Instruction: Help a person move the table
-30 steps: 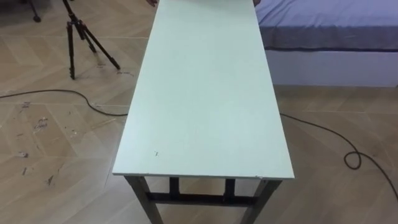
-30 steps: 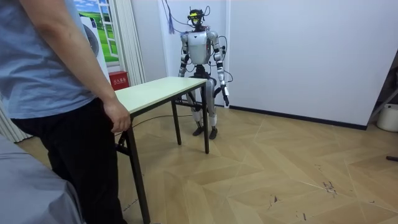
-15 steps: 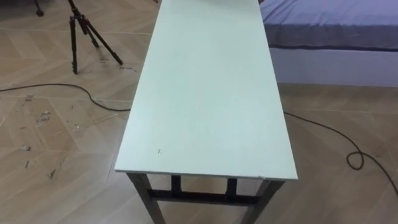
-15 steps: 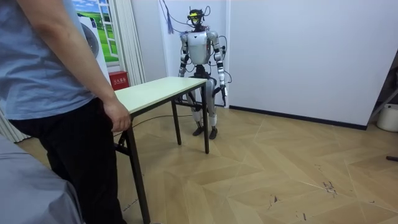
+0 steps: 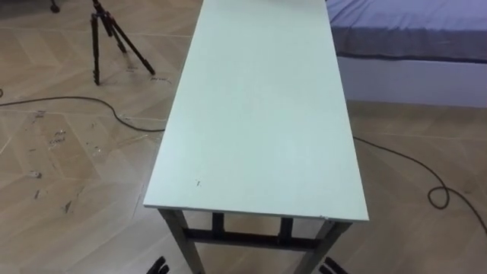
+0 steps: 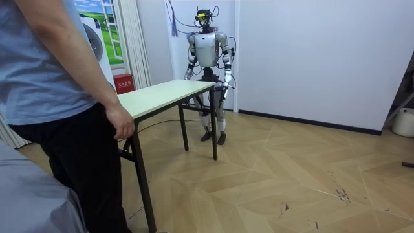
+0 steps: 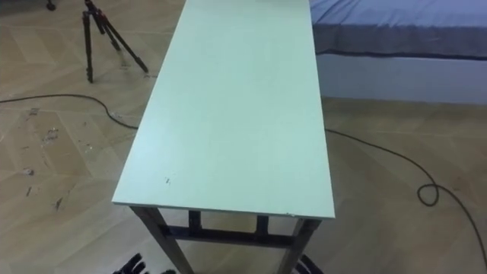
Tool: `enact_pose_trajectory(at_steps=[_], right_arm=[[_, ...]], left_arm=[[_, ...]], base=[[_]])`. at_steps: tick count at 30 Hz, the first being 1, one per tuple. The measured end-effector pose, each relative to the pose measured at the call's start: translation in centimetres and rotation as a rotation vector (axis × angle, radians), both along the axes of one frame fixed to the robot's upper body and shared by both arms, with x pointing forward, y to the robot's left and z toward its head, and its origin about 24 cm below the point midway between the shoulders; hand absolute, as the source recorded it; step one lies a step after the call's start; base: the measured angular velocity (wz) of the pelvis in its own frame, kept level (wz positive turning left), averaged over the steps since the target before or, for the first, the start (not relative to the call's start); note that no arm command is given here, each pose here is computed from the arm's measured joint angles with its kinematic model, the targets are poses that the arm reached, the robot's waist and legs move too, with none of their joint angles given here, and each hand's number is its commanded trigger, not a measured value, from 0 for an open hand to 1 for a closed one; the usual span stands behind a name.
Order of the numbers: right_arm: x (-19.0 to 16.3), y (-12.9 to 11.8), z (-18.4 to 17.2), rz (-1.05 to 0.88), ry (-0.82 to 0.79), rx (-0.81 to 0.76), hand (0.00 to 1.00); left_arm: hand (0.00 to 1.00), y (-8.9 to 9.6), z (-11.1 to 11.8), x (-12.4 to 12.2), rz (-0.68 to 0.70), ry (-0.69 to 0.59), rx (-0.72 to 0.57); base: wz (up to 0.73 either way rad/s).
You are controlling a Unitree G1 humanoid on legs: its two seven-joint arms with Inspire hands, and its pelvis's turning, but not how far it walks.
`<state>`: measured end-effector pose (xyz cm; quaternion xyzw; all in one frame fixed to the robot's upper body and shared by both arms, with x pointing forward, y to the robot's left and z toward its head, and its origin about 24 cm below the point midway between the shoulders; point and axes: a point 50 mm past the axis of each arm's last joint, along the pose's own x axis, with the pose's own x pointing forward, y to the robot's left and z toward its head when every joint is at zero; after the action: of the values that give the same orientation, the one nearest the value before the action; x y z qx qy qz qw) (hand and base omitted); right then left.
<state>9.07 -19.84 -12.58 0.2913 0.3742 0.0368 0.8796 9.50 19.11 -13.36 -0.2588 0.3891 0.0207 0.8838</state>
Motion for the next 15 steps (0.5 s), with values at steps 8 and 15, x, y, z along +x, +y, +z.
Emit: enact_pose_trajectory(at_steps=[8,15], right_arm=[[2.8,3.3,2.4,0.02,-0.176,0.196,0.0],[3.8,4.7,3.4,0.063,-0.222,0.278,0.0]], left_arm=[[0.0,-3.4,3.2,2.3,-0.053,-0.204,-0.198],[0.0,-5.0,5.3,3.7,-0.126,-0.307,-0.288]], base=[[0.0],[-0.05]])
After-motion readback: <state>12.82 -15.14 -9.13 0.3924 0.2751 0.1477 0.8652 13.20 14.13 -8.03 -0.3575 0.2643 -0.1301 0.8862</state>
